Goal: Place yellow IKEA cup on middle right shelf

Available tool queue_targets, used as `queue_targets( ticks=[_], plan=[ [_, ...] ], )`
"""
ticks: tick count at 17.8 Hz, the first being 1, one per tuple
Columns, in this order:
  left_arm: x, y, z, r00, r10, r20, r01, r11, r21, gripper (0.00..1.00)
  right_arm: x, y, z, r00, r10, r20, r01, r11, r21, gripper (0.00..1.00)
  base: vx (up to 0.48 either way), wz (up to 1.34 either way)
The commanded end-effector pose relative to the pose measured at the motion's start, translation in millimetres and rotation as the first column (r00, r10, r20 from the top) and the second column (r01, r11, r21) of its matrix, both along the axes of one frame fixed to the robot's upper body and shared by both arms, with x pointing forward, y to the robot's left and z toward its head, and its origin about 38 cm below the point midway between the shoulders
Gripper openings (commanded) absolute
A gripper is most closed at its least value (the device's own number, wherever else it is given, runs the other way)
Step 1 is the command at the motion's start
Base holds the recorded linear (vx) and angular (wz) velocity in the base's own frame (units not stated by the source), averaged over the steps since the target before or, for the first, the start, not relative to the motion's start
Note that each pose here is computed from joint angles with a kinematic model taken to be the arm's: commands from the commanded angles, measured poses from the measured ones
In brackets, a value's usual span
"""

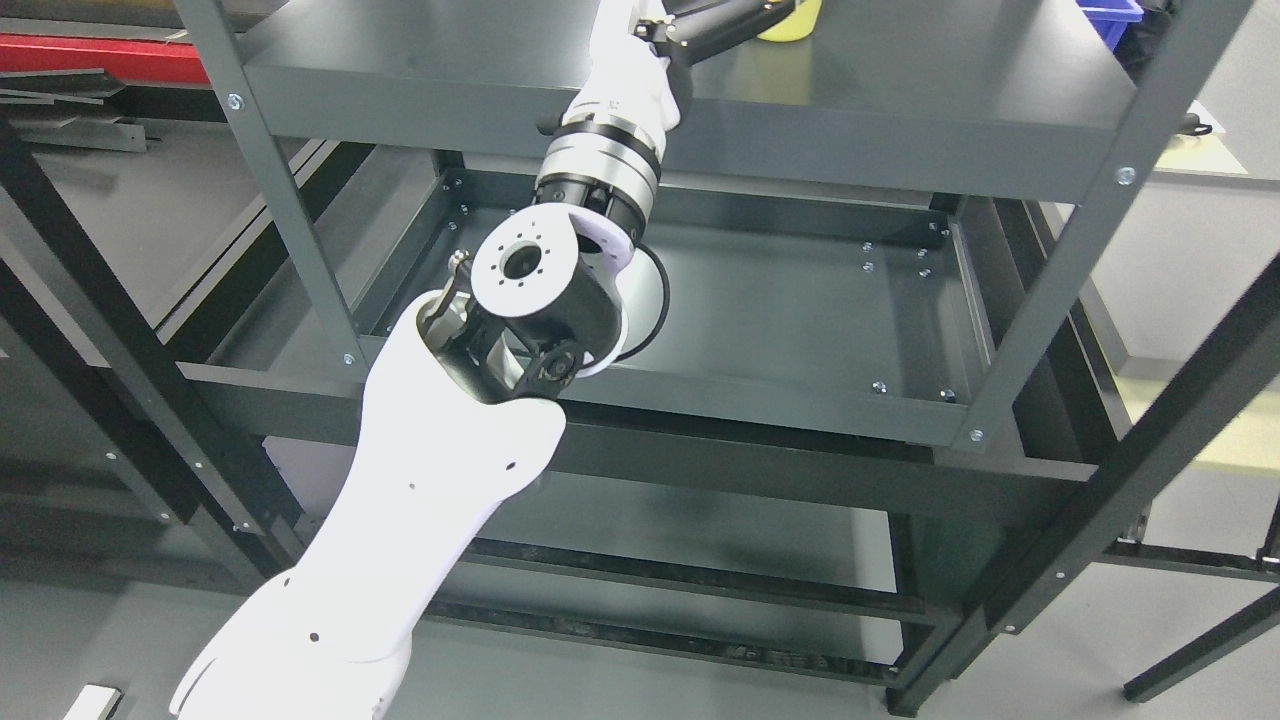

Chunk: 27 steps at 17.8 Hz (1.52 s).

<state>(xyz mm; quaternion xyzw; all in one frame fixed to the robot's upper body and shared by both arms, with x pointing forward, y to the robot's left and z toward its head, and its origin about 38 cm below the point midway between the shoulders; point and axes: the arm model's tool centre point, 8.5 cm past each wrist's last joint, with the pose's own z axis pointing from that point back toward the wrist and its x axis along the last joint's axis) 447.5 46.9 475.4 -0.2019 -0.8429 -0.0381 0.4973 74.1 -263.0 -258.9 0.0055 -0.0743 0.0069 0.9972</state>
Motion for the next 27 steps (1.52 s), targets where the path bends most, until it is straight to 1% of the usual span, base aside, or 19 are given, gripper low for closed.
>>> queue_targets(
  ticks=[1, 3, 4, 5, 7, 9, 10, 11, 12, 14, 15, 16, 18, 20, 22, 23, 25, 27],
  plan=[
    [-38.9, -44.0, -21.1, 0.962, -0.25, 0.114, 0.236, 0.964, 0.122, 0.99, -7.1, -27.9, 2.1, 0.999, -0.039, -0.004, 0.037, 0.974, -0.222, 0.99, -0.068, -0.1],
    [-56.1, -72.8, -42.6, 0.912, -0.392, 0.122, 0.363, 0.908, 0.21, 0.99, -7.1, -27.9, 2.1, 0.999, -0.039, -0.004, 0.037, 0.974, -0.222, 0.99, -0.072, -0.05],
    [-62.8, -83.7, -55.1, 0.893, -0.437, 0.107, 0.403, 0.883, 0.241, 0.99, -7.1, -27.9, 2.1, 0.999, -0.039, -0.004, 0.037, 0.974, -0.222, 0.99, -0.064, 0.0],
    [-69.7, -95.4, -75.9, 0.877, -0.476, 0.067, 0.443, 0.855, 0.27, 0.99, -7.6, -27.9, 2.0, 0.999, -0.039, -0.006, 0.037, 0.974, -0.223, 0.99, -0.064, 0.0],
    [-83.1, -112.2, -122.6, 0.852, -0.523, -0.032, 0.508, 0.81, 0.291, 0.99, -7.1, -27.9, 2.1, 0.999, -0.039, -0.004, 0.037, 0.974, -0.222, 0.99, -0.066, 0.07],
    [-81.7, -102.4, -164.7, 0.858, -0.499, -0.123, 0.513, 0.811, 0.281, 0.99, -7.1, -27.9, 2.1, 0.999, -0.039, -0.004, 0.037, 0.974, -0.222, 0.99, -0.063, 0.16],
    [-77.4, -92.1, -182.1, 0.868, -0.471, -0.16, 0.497, 0.825, 0.268, 0.99, -7.1, -27.9, 2.1, 0.999, -0.039, -0.004, 0.037, 0.974, -0.222, 0.99, -0.045, 0.25],
    [-67.6, -76.4, -200.6, 0.891, -0.412, -0.191, 0.451, 0.853, 0.263, 0.99, -7.1, -27.9, 2.1, 0.999, -0.039, -0.004, 0.037, 0.974, -0.222, 0.99, -0.045, 0.25],
    [-54.0, -57.4, -222.1, 0.915, -0.331, -0.23, 0.385, 0.888, 0.251, 0.99, -7.1, -27.9, 2.1, 0.999, -0.039, -0.004, 0.037, 0.974, -0.222, 0.99, -0.048, 0.25],
    [-25.8, -14.1, -261.4, 0.936, -0.172, -0.306, 0.251, 0.937, 0.241, 0.99, -7.1, -27.9, 2.1, 0.999, -0.039, -0.004, 0.037, 0.974, -0.222, 0.99, -0.047, 0.28],
    [-11.6, 15.3, -272.3, 0.945, -0.089, -0.315, 0.174, 0.951, 0.254, 0.99, -7.1, -27.9, 2.1, 0.999, -0.039, -0.004, 0.037, 0.974, -0.222, 0.99, -0.046, 0.31],
    [-4.2, 40.3, -275.6, 0.95, -0.038, -0.311, 0.119, 0.961, 0.248, 0.99, -7.1, -27.9, 2.1, 0.999, -0.039, -0.004, 0.037, 0.974, -0.222, 0.99, -0.033, 0.39],
    [4.6, 69.2, -271.7, 0.953, 0.006, -0.304, 0.056, 0.979, 0.195, 0.99, -7.1, -27.9, 2.1, 0.999, -0.039, -0.004, 0.037, 0.974, -0.222, 0.99, -0.037, 0.41],
    [7.6, 93.0, -276.6, 0.944, 0.083, -0.319, -0.015, 0.978, 0.209, 0.99, -7.1, -27.9, 2.1, 0.999, -0.039, -0.004, 0.037, 0.974, -0.222, 0.99, -0.04, 0.45],
    [6.3, 99.3, -288.2, 0.925, 0.161, -0.343, -0.076, 0.966, 0.248, 0.99, -7.1, -27.9, 2.1, 0.999, -0.039, -0.004, 0.037, 0.974, -0.222, 0.99, -0.033, 0.48],
    [6.9, 103.5, -290.3, 0.91, 0.211, -0.356, -0.126, 0.961, 0.248, 0.99, -7.1, -27.9, 2.1, 0.999, -0.039, -0.004, 0.037, 0.974, -0.222, 0.99, -0.027, 0.5],
    [5.6, 115.4, -299.1, 0.865, 0.314, -0.392, -0.227, 0.941, 0.251, 0.99, -7.1, -27.9, 2.1, 0.999, -0.039, -0.004, 0.037, 0.974, -0.222, 0.99, 0.002, 0.53],
    [-1.8, 127.5, -315.6, 0.837, 0.343, -0.427, -0.255, 0.934, 0.249, 0.99, -7.6, -27.9, 2.0, 0.999, -0.039, -0.006, 0.037, 0.974, -0.223, 0.99, 0.019, 0.52]
  ],
)
